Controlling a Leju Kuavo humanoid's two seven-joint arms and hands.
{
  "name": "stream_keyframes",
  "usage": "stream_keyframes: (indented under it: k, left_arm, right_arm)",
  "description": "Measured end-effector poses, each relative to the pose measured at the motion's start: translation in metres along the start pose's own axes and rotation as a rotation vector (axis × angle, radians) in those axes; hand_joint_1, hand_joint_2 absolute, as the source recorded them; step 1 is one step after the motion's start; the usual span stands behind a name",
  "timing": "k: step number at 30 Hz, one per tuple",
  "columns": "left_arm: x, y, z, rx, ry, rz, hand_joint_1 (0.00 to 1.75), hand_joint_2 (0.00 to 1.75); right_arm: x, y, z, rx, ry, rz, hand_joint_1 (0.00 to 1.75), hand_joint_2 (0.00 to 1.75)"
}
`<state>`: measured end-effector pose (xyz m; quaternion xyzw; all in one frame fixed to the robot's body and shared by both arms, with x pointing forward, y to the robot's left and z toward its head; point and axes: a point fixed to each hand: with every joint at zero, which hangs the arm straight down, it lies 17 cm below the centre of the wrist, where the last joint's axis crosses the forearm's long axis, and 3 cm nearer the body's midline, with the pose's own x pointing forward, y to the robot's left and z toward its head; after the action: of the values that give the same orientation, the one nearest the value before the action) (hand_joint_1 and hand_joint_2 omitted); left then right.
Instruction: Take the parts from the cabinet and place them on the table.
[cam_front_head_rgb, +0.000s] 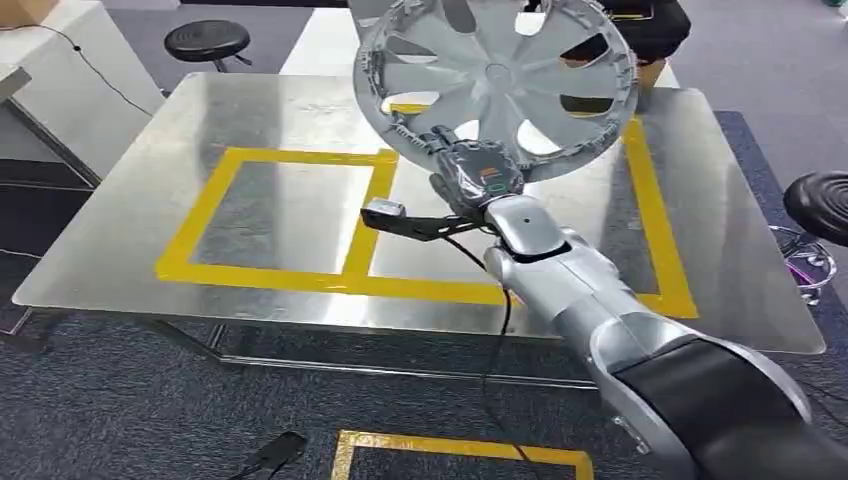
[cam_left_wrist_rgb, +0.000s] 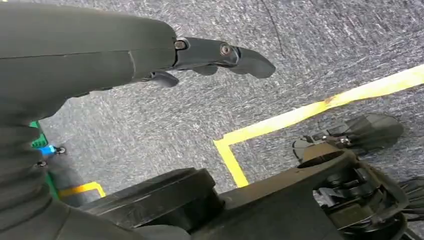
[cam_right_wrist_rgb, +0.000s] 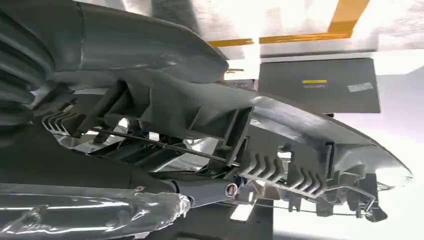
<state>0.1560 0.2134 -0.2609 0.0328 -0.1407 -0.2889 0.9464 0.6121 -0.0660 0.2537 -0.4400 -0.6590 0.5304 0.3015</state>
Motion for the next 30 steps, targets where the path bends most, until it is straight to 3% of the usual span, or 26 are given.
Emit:
stream_keyframes:
  k: [1, 4, 5, 15, 30]
  left_arm:
    - [0.000, 0.000, 0.000, -0.001, -0.001, 0.001, 0.00, 1.75]
    - [0.002, -0.001, 0.000, -0.005, -0.011, 0.002, 0.00, 1.75]
    - [0.002, -0.001, 0.000, -0.005, -0.011, 0.002, 0.00, 0.00]
    - [0.002, 0.000, 0.000, 0.001, -0.009, 0.018, 0.00, 0.00]
    - [-0.001, 0.000, 0.000, 0.005, -0.002, 0.018, 0.00, 0.00]
  right_arm:
    - [0.003, 0.000, 0.000, -0.001, -0.005, -0.001, 0.00, 1.75]
    - [0.012, -0.003, -0.002, -0.005, -0.032, 0.002, 0.00, 1.75]
    - [0.016, -0.005, -0.004, -0.008, -0.042, 0.007, 0.00, 1.75]
    - [0.054, -0.017, -0.011, -0.027, -0.098, 0.016, 0.00, 1.75]
    - [0.065, -0.028, -0.016, -0.051, -0.109, 0.014, 0.00, 1.75]
